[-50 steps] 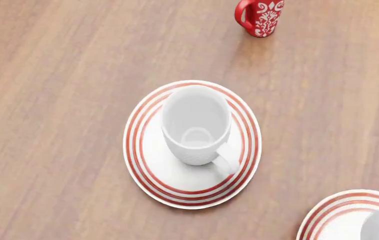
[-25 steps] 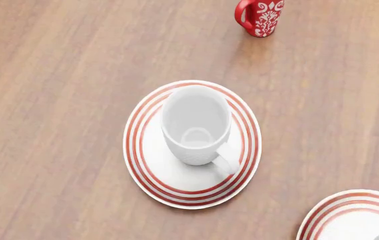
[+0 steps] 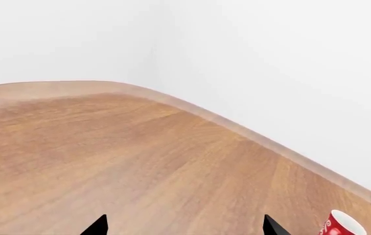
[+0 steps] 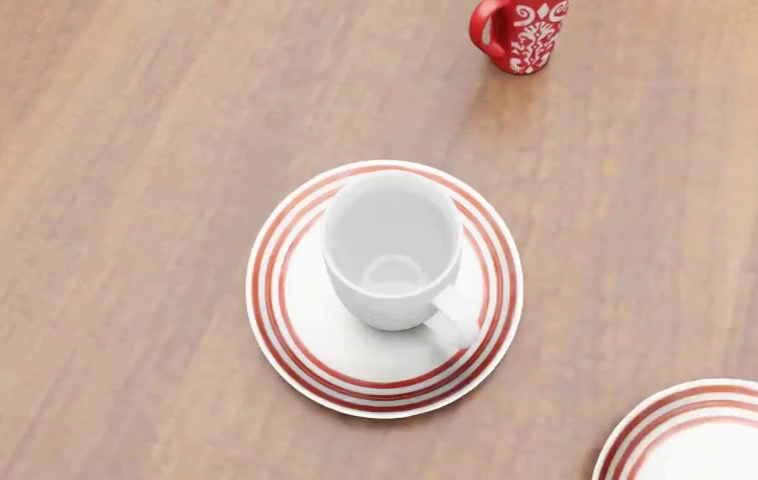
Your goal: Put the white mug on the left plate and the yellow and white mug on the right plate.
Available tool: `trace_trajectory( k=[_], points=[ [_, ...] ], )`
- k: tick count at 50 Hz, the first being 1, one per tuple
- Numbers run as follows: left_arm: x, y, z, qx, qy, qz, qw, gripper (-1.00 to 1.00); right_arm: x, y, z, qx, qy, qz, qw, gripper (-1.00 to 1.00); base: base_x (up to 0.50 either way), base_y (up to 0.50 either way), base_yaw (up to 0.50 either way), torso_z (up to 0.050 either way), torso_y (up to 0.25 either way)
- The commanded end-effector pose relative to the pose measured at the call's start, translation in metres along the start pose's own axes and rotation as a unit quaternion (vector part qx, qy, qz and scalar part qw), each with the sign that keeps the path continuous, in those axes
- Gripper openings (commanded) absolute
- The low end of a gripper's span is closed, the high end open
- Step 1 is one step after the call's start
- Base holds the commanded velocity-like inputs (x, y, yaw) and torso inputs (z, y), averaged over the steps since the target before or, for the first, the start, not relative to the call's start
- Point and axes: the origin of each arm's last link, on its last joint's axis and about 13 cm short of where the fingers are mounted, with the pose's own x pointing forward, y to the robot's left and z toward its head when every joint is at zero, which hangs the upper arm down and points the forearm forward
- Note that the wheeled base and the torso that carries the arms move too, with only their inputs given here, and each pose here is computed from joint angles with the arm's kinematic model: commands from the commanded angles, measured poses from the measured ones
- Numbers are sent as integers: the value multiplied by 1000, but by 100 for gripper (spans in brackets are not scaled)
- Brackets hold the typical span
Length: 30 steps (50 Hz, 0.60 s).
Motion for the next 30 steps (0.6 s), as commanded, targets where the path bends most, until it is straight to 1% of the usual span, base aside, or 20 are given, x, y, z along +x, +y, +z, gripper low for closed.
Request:
trace_trajectory(
  k=[1, 28, 29, 30],
  points=[
    [0, 0, 0, -1, 0, 2, 1000, 100, 6, -2, -7, 4, 10, 0, 1000, -100, 0, 0, 0, 0, 0],
    [-1, 0, 2, -2, -1, 1, 1000, 100, 10, -2, -16, 7, 23, -1, 1000, -100, 0, 0, 0, 0, 0],
    [-1, 0, 2, -2, -1, 0, 1000, 100, 10, -2, -16, 7, 22, -5, 1000, 100, 0, 0, 0, 0, 0],
    [-1, 0, 2, -2, -1, 1, 1000, 100, 10, -2, -16, 7, 22, -5, 1000, 100, 0, 0, 0, 0, 0]
  ],
)
